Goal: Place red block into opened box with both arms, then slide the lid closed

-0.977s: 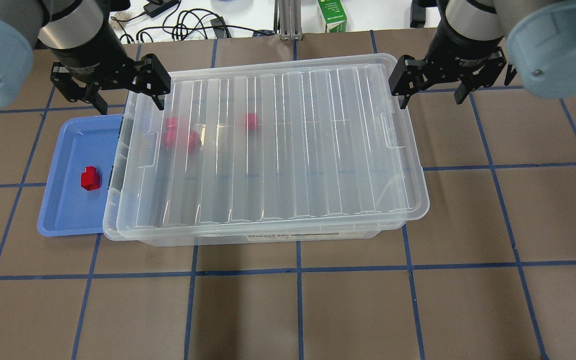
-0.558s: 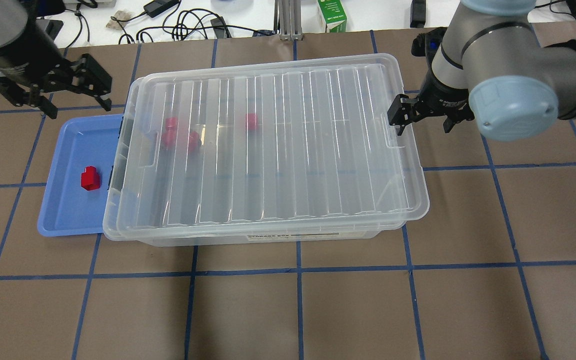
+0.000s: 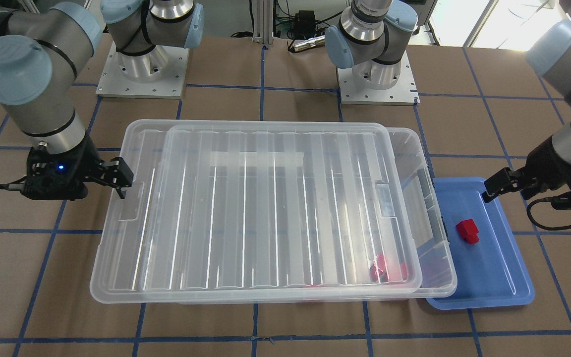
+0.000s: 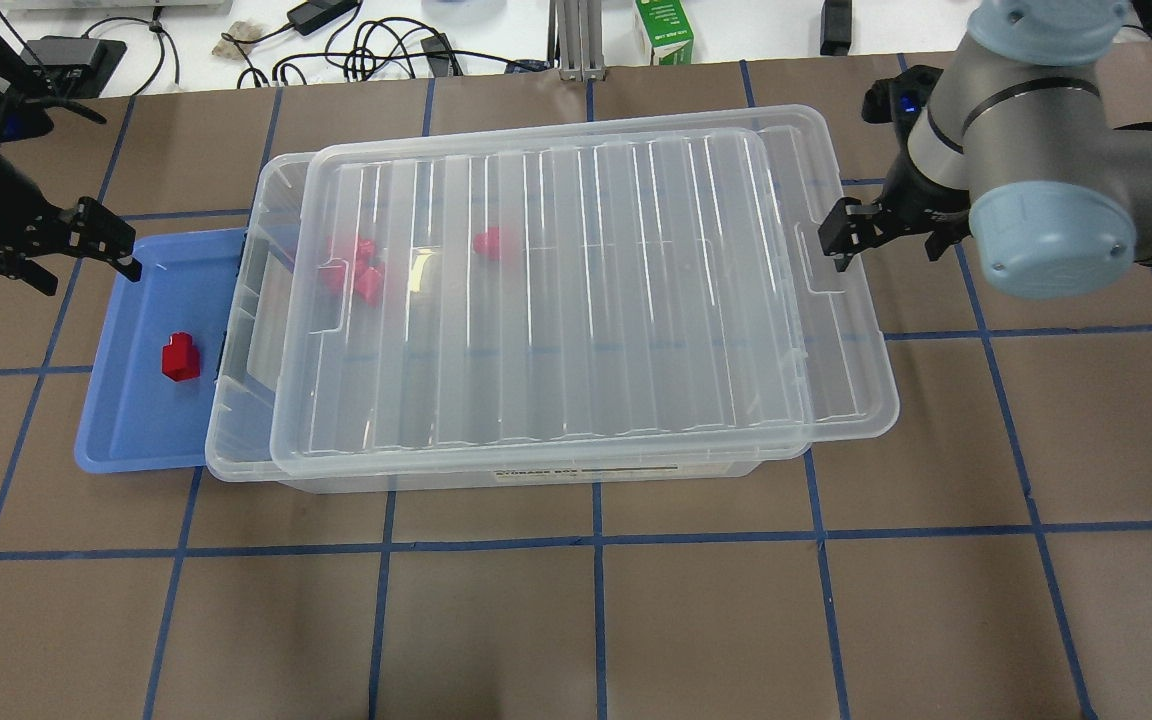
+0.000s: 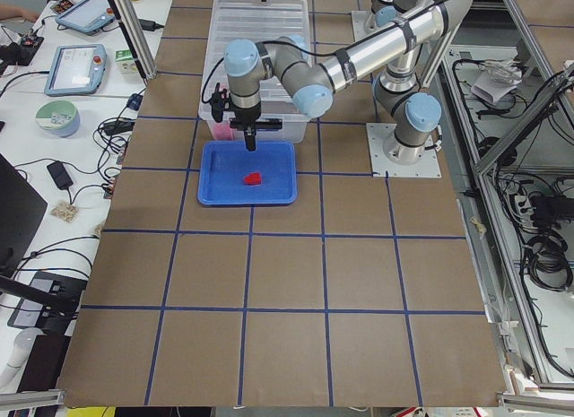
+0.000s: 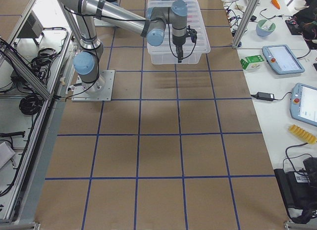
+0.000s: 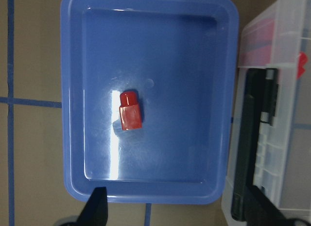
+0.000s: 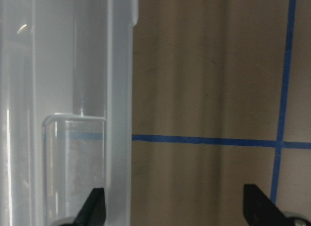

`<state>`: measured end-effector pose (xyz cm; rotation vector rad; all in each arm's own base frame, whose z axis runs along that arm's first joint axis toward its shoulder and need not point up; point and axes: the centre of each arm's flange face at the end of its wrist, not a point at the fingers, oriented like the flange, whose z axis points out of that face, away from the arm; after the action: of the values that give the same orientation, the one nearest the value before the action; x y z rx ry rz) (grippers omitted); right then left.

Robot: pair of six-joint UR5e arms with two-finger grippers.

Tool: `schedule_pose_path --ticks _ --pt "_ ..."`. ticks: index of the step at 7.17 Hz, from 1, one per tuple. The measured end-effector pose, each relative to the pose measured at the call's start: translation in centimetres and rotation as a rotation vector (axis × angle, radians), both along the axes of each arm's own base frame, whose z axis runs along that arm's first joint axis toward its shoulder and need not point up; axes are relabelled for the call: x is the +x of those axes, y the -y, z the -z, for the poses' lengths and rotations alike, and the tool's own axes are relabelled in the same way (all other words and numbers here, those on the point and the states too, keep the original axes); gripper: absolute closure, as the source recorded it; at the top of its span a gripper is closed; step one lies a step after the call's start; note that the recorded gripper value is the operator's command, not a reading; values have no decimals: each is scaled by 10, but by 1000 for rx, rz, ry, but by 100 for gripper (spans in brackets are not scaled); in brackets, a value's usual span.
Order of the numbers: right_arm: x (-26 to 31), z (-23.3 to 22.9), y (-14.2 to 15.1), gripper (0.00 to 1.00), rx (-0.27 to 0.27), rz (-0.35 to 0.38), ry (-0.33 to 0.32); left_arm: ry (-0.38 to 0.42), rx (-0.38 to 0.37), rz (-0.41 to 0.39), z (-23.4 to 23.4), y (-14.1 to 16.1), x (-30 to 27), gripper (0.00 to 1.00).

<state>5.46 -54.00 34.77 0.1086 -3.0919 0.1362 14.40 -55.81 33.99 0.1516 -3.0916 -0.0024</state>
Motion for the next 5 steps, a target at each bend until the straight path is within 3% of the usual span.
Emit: schedule_pose_path --ticks 3,5 --pt "-61 0 2 0 10 -31 -38 -18 30 -22 88 10 31 0" --pt "-79 -1 2 0 24 -113 -83 -41 70 -27 123 8 27 9"
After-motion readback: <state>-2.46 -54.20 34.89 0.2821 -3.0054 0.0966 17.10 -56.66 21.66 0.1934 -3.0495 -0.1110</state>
